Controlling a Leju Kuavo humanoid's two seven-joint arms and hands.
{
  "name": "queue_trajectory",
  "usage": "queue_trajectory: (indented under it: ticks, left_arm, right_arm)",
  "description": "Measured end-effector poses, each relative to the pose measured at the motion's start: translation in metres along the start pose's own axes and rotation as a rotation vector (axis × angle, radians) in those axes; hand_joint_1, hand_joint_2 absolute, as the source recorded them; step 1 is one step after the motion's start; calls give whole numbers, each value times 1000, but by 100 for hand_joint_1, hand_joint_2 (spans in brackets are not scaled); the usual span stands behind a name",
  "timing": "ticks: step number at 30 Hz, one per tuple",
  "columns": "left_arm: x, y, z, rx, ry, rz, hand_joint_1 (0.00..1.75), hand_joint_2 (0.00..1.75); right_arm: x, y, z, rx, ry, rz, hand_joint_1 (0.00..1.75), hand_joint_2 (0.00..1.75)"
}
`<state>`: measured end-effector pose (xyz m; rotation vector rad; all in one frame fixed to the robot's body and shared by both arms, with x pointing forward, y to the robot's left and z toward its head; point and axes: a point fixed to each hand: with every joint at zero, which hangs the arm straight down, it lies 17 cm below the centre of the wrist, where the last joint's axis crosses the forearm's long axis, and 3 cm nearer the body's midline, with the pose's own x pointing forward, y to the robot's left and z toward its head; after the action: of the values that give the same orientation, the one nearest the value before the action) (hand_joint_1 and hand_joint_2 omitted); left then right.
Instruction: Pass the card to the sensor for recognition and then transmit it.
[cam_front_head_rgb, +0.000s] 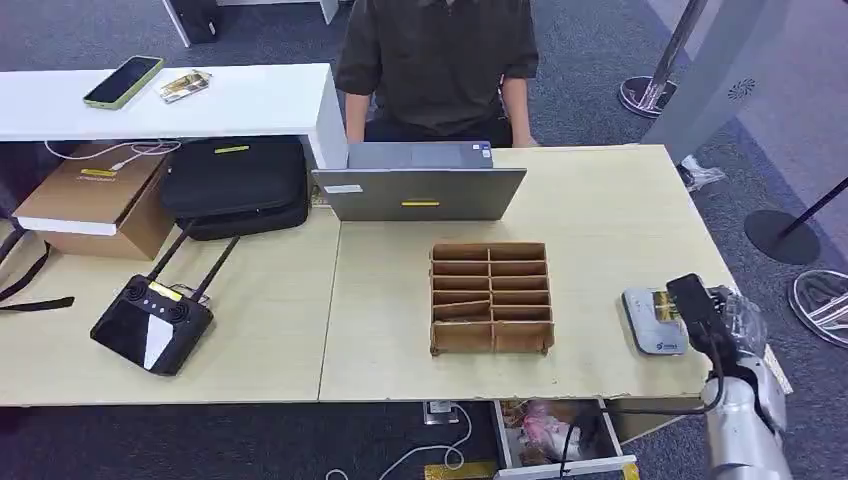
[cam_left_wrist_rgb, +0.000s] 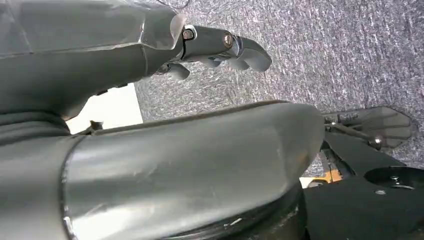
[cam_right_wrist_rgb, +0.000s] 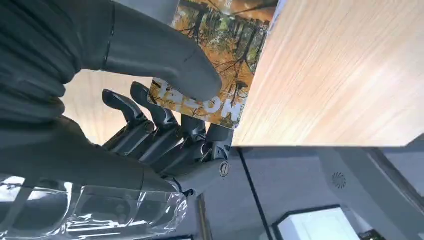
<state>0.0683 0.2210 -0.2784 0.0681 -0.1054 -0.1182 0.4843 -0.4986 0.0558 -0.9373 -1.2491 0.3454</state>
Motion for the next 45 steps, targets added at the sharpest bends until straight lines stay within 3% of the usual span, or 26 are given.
queue_trajectory:
  ticks: [9,32,36,45]
  left_arm:
    - [1,1,0,7,-1,-3,0,0]
    - [3,3,0,16,-18,6,0,0]
    - [5,0,0,6,-30,11,0,0]
    - [10,-7,2,-35,-57,26,0,0]
  right_arm:
    - [-2,29,1,54,12,-16,175,175]
    - [11,47,22,84,-34,-10,175,175]
    - [41,32,23,28,-113,-11,175,175]
    - [175,-43,22,-145,-385,0,175,175]
